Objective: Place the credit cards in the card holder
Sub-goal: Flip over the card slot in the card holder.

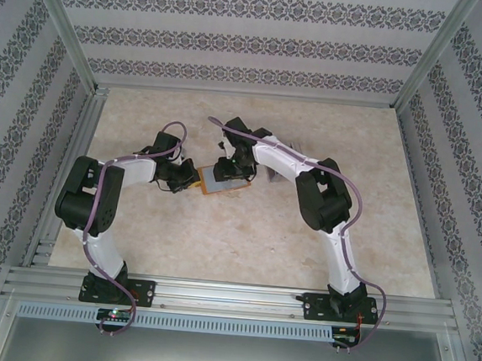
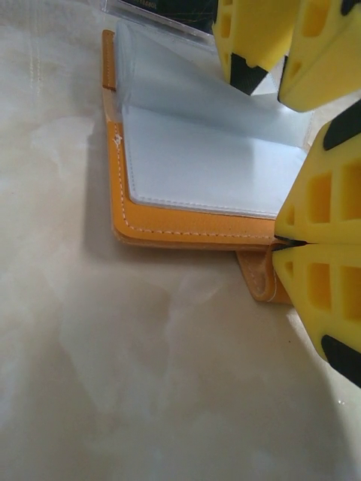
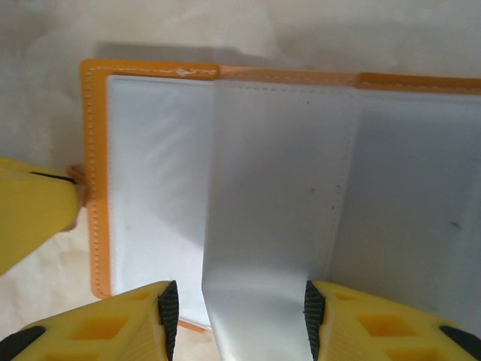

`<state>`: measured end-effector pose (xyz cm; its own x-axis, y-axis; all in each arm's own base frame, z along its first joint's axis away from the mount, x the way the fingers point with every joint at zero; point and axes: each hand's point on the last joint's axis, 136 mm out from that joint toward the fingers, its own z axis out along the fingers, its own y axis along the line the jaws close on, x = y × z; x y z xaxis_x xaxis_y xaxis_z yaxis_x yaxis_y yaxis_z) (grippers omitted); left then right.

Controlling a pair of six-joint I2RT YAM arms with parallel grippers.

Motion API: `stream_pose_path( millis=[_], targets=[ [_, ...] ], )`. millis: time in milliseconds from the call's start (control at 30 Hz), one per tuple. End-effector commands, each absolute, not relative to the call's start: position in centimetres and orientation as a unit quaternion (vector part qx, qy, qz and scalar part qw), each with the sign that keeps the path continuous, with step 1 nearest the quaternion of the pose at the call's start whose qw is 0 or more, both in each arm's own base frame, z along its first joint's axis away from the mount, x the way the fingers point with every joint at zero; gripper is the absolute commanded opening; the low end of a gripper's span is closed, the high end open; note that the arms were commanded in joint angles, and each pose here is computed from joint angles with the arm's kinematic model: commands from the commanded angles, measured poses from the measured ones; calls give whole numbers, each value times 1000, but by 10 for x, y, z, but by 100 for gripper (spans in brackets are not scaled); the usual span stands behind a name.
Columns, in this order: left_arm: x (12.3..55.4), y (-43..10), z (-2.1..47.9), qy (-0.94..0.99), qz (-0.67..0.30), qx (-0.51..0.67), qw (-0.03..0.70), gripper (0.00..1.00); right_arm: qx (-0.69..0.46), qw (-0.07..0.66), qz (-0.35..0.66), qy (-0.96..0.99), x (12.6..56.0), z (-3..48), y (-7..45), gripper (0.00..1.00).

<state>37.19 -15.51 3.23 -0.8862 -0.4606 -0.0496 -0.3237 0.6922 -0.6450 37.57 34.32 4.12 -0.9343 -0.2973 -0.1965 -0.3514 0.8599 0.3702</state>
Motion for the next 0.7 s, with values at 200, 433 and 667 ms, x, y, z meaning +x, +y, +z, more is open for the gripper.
stream_pose_path(
  millis=[200, 433, 667],
  targets=[
    [380, -152, 30, 911, -333, -217, 112, 0, -184, 41, 344, 920, 362, 73, 398, 51],
    [382, -152, 31, 911, -333, -216, 114, 0, -206, 84, 395, 891, 352, 144, 403, 51],
    [381, -153, 30, 910, -336, -216, 114, 0, -146, 120, 294, 937, 373, 121, 338, 51]
  ],
)
